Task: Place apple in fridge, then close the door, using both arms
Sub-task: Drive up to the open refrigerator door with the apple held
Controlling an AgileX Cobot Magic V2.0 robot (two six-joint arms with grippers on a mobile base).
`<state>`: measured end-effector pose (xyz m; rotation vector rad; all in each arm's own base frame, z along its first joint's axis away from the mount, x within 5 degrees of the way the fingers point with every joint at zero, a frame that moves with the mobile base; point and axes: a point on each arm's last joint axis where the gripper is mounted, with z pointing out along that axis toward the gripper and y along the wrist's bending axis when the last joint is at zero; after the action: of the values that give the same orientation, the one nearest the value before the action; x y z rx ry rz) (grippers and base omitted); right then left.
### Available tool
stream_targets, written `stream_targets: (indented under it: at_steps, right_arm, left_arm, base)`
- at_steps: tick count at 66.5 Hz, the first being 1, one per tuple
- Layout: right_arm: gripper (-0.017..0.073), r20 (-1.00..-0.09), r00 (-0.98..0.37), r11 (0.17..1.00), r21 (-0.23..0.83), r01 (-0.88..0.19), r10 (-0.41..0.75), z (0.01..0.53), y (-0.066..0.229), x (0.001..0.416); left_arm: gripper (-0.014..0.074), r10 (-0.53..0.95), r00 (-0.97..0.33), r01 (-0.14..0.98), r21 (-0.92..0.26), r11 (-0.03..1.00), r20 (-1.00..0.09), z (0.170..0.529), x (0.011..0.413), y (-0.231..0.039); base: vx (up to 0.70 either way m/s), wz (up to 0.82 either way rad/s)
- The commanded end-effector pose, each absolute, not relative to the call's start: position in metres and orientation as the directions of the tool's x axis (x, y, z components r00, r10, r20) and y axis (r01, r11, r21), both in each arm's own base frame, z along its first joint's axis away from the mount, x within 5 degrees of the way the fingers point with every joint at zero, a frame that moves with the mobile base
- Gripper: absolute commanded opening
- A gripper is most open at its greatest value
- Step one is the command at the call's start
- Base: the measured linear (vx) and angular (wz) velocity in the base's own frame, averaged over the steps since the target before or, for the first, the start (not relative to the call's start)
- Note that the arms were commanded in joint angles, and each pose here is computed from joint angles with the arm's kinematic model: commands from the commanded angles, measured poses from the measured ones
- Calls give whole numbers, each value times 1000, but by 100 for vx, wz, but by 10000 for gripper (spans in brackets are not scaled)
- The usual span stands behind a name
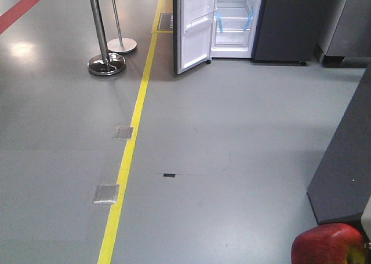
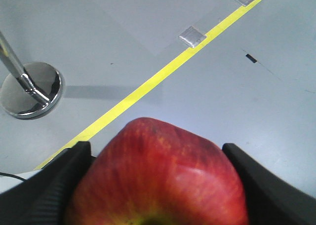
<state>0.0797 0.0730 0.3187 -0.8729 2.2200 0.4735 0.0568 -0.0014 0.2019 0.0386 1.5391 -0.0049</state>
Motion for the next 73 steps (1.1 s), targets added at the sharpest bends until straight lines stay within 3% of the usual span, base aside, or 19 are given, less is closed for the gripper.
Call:
stream_targets:
  at_steps: [1, 73]
  right_arm:
    - [151, -778, -483, 710, 69, -701, -401, 332, 75, 83]
    - [151, -778, -483, 710, 69, -701, -401, 332, 75, 83]
  left_arm:
    - [-6, 3, 88, 33, 6, 999, -996, 200, 57, -2]
    - [-6, 3, 88, 33, 6, 999, -996, 200, 57, -2]
  base:
    - [31, -5]
    - [33, -1]
